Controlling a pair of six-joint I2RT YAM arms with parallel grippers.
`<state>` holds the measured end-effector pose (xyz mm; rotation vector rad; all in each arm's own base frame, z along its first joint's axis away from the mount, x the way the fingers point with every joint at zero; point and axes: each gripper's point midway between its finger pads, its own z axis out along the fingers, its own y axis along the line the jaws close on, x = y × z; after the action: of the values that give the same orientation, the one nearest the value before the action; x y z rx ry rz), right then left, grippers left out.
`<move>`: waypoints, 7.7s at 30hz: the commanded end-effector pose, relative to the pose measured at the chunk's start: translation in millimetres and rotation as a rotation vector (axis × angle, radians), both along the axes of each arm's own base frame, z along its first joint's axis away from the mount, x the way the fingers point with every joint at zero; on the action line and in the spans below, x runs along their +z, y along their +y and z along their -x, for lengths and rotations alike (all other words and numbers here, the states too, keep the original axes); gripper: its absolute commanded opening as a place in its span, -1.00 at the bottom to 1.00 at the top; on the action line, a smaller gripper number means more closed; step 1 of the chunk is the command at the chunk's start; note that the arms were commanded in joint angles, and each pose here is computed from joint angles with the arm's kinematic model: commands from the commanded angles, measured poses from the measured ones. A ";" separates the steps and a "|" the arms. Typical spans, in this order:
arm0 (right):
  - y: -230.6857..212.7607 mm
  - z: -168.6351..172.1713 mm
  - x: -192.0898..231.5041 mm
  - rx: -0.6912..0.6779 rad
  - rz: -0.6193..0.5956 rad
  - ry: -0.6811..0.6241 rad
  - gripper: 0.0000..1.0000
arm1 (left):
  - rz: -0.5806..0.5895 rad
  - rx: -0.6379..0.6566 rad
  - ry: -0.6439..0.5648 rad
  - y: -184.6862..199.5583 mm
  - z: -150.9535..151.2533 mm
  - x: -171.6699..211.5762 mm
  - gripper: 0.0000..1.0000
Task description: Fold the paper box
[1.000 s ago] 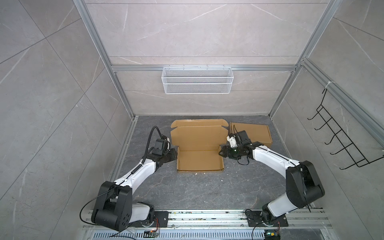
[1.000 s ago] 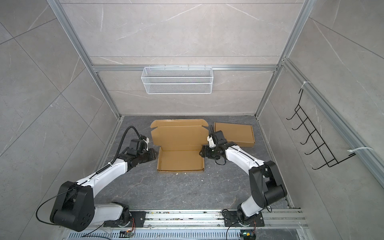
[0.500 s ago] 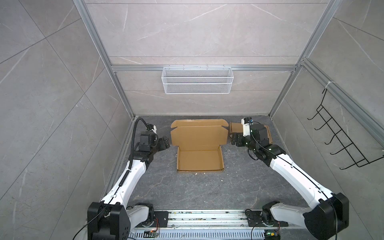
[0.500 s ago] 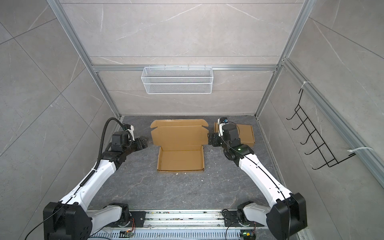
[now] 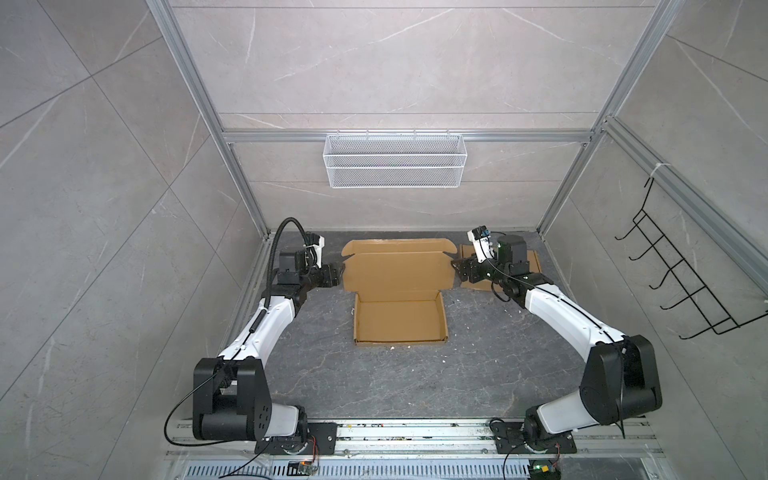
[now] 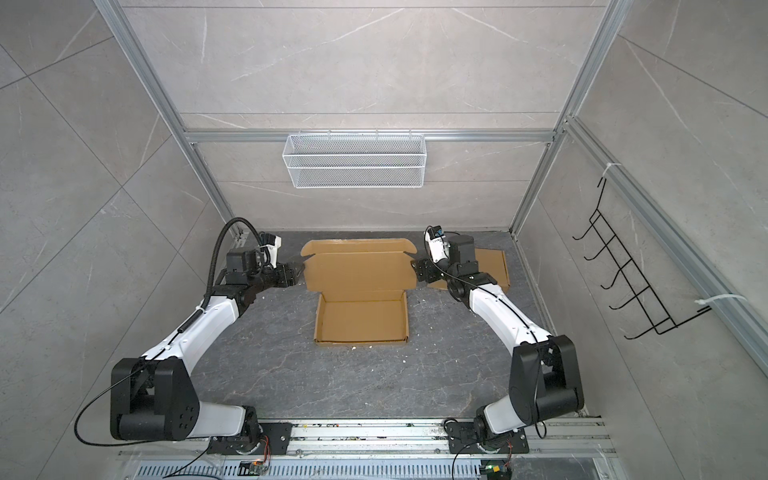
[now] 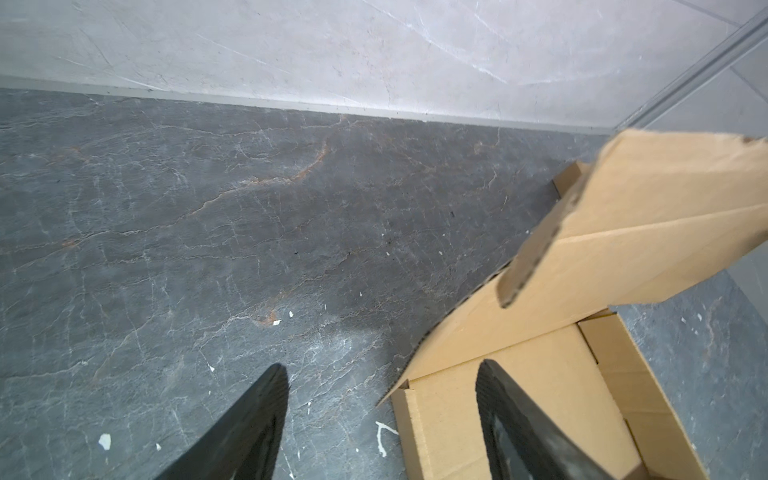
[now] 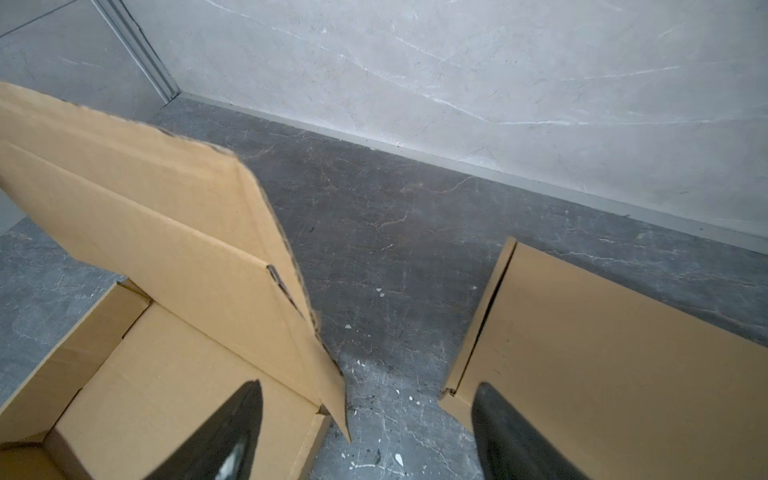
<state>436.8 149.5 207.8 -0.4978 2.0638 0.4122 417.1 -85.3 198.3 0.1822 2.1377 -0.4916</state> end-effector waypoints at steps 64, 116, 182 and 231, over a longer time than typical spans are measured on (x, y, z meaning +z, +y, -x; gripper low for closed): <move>45.3 6.3 -34.8 0.084 0.016 0.055 -0.78 | 0.088 -0.213 -0.156 -64.4 -13.5 -8.6 -0.43; 75.6 16.5 -0.9 -0.369 -0.023 -0.078 -1.00 | 0.113 0.086 -0.302 -83.6 -8.9 28.2 -1.00; 86.3 37.3 -23.5 -0.462 -0.093 -0.264 -1.00 | 0.180 0.076 -0.412 -105.1 22.1 -7.2 -1.00; 55.6 76.2 -78.3 -0.483 -0.095 -0.169 -1.00 | 0.127 0.043 -0.365 -102.1 72.9 -66.8 -1.00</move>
<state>375.5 197.2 159.0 0.0925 1.8120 0.1542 359.6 -170.0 160.1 0.0587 1.6478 -0.4737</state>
